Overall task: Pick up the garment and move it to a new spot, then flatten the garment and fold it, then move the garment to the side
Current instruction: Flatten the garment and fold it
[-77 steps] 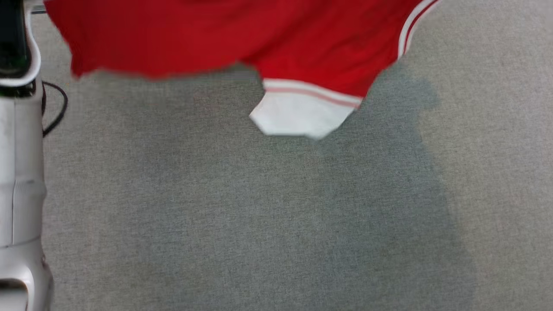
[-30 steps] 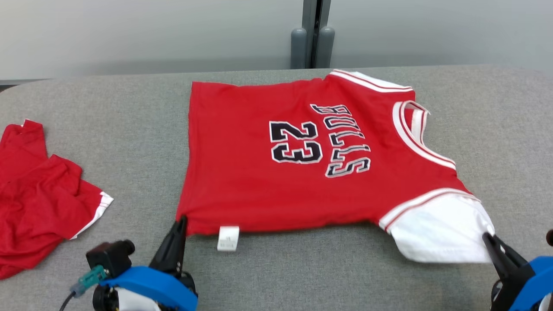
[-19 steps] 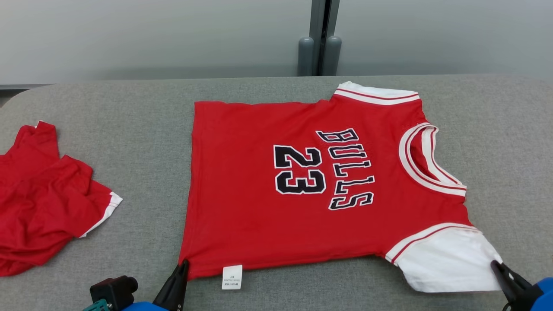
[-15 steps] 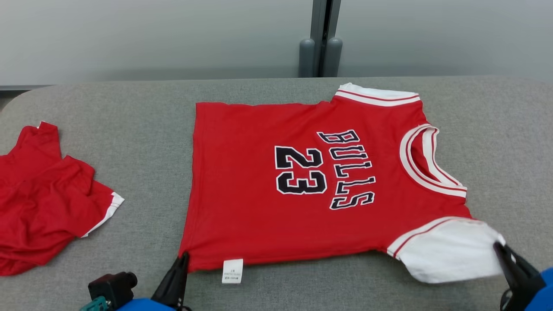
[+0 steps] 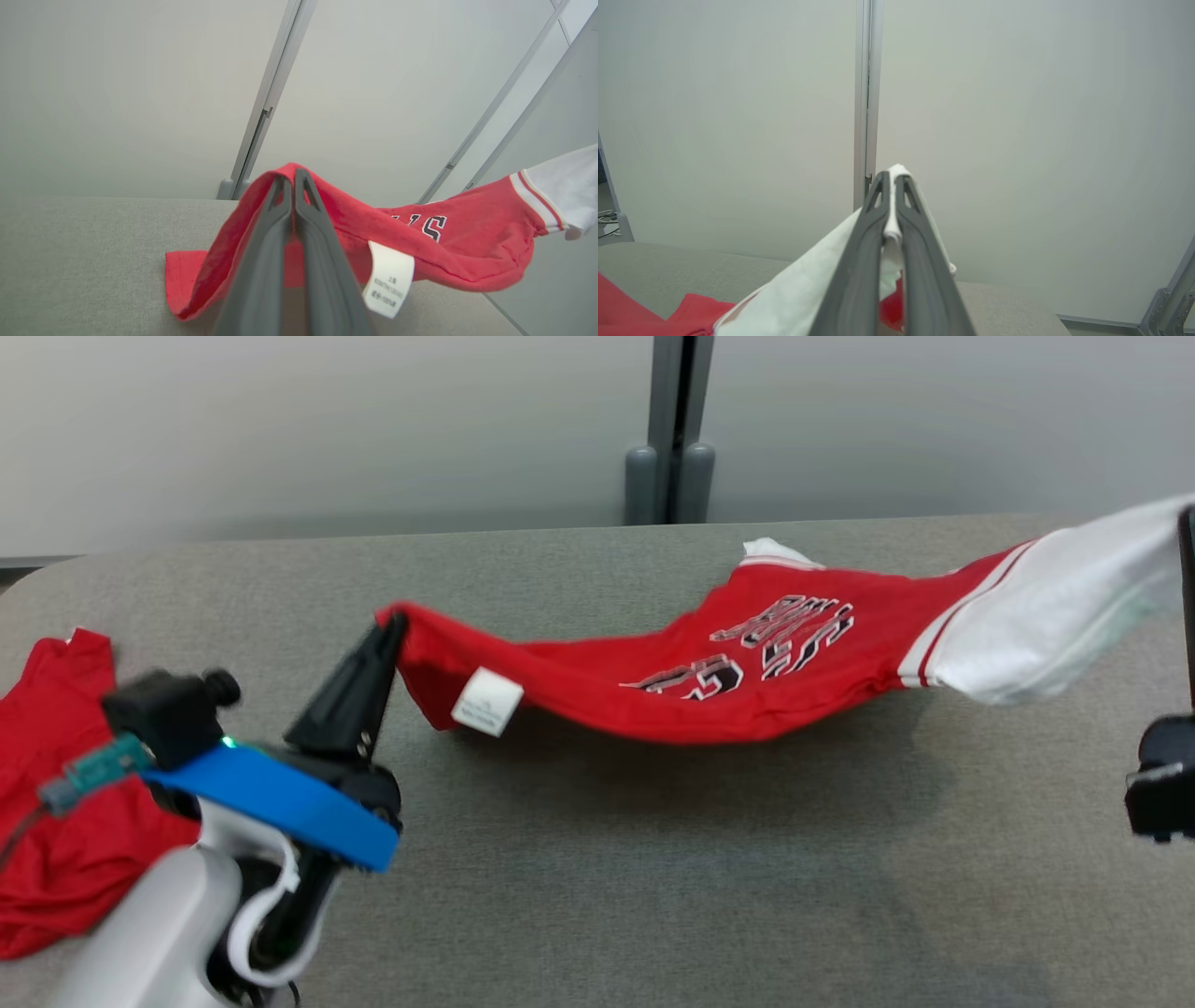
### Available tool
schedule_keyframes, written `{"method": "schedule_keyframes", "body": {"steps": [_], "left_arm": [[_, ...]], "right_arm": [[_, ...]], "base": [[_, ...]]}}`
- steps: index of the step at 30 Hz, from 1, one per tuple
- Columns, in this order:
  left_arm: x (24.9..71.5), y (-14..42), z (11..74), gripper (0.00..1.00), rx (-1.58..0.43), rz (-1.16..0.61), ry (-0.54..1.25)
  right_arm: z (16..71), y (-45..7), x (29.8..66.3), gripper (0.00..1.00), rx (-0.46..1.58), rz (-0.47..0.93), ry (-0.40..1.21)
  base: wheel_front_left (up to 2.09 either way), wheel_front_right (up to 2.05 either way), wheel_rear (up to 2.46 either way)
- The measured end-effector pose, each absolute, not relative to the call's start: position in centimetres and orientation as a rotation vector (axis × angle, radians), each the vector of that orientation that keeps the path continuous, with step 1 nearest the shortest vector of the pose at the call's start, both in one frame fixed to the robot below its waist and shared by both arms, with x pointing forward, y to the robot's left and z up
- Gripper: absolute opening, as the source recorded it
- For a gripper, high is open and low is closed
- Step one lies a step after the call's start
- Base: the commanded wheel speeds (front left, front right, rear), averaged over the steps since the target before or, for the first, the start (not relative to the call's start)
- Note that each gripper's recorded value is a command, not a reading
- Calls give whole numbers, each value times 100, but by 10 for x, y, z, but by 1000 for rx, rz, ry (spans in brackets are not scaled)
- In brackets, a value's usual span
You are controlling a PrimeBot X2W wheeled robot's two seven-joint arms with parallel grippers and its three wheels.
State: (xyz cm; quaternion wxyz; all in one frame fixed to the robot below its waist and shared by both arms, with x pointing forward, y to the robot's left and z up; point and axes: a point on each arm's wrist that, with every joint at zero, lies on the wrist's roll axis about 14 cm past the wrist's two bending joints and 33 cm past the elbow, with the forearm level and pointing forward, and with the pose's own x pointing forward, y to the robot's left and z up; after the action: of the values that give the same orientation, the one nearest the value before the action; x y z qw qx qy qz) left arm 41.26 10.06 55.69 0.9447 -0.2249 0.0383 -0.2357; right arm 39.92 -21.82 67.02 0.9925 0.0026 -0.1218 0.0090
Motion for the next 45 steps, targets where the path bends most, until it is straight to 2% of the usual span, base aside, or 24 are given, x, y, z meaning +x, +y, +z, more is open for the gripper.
{"method": "schedule_keyframes", "body": {"steps": [6,11,15,20,25,28,33,37,42,45], "left_arm": [[437,92,625,0,-416,-575,-69],[459,86,658,0,-369,-617,-125],[490,82,662,0,-360,-627,-124],[545,77,629,0,-359,-601,-50],[603,90,615,0,-378,-535,-56],[630,100,620,0,-334,-487,-111],[653,115,659,0,-330,-427,-276],[657,114,684,0,-348,-434,-361],[660,109,647,0,-342,-445,-287],[658,109,604,0,-341,-429,-201]], "right_arm": [[725,-218,411,0,-106,52,-362],[742,-228,442,0,-172,57,-358],[729,-230,481,0,-200,79,-287],[702,-232,543,0,-215,99,-212],[678,-234,604,0,-155,81,-218],[691,-224,628,0,-160,80,-319],[752,-207,638,0,-140,90,-570],[777,-192,636,0,-169,129,-669],[748,-187,646,0,-175,156,-592],[694,-196,653,0,-171,150,-436]], "base": [[0,0,0],[0,0,0],[0,0,0],[0,0,0],[0,0,0],[0,0,0],[0,0,0],[0,0,0],[0,0,0],[0,0,0]]}}
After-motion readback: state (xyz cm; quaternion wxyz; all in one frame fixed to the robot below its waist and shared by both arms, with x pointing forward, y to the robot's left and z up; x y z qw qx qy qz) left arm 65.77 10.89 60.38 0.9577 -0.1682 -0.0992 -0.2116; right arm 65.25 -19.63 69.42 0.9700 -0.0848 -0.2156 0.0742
